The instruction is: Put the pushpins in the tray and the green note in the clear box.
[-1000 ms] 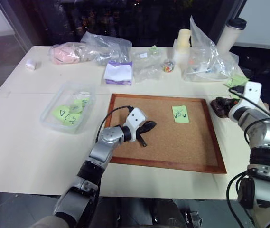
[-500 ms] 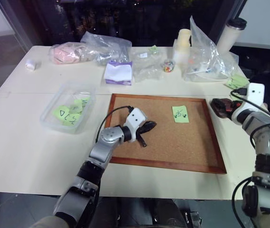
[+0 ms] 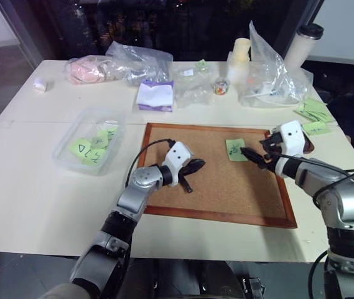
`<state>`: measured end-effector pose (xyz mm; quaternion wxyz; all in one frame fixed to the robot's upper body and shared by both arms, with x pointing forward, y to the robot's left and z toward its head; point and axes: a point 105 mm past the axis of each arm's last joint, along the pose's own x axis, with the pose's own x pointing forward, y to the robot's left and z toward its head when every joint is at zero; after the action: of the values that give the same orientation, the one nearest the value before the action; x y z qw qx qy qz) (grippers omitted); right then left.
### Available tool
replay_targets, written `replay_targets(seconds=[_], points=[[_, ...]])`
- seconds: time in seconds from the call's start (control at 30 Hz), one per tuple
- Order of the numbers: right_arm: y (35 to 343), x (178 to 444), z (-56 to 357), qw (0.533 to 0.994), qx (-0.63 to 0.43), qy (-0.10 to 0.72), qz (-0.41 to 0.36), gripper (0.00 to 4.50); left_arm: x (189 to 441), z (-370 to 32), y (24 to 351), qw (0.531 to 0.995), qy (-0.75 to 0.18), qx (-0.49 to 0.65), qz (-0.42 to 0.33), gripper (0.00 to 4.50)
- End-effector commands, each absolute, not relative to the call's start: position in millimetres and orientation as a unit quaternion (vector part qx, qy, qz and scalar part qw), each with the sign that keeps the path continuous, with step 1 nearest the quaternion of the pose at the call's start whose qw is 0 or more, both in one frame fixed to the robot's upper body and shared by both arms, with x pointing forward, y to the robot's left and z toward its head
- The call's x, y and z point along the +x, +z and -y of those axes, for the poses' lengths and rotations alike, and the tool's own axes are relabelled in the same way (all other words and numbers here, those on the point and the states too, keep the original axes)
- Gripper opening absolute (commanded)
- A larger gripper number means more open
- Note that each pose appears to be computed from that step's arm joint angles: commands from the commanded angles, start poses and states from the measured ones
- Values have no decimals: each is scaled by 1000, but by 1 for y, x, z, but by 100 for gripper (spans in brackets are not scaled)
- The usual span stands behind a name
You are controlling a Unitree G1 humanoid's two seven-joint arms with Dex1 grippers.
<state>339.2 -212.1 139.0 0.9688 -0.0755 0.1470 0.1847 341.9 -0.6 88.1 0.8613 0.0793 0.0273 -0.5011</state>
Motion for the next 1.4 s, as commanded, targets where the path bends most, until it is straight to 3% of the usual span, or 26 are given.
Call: replay_targets(seconds=[0.03,0.43,0.53,0.6,0.63,0.83,1.23,1.4], points=[[148,343,205,968,-98,195,-121,218,336,-1,70,859,-503,81,-58,0],[129,354,203,963,-116,202,-135,218,336,-3,70,863,-496,79,-59,0],[126,356,201,962,-114,205,-136,136,336,-4,70,864,-494,78,-60,0],[125,358,201,962,-114,206,-137,30,336,-4,70,864,-494,78,-60,0],[124,359,200,962,-116,207,-138,5,336,-4,70,864,-493,78,-60,0],[126,360,200,962,-114,210,-135,5,336,-4,69,865,-492,78,-62,0],[197,355,230,982,-101,150,-58,5,334,-4,62,860,-497,82,-77,0],[205,361,277,993,-96,43,-46,5,334,-3,63,859,-499,86,-75,0]])
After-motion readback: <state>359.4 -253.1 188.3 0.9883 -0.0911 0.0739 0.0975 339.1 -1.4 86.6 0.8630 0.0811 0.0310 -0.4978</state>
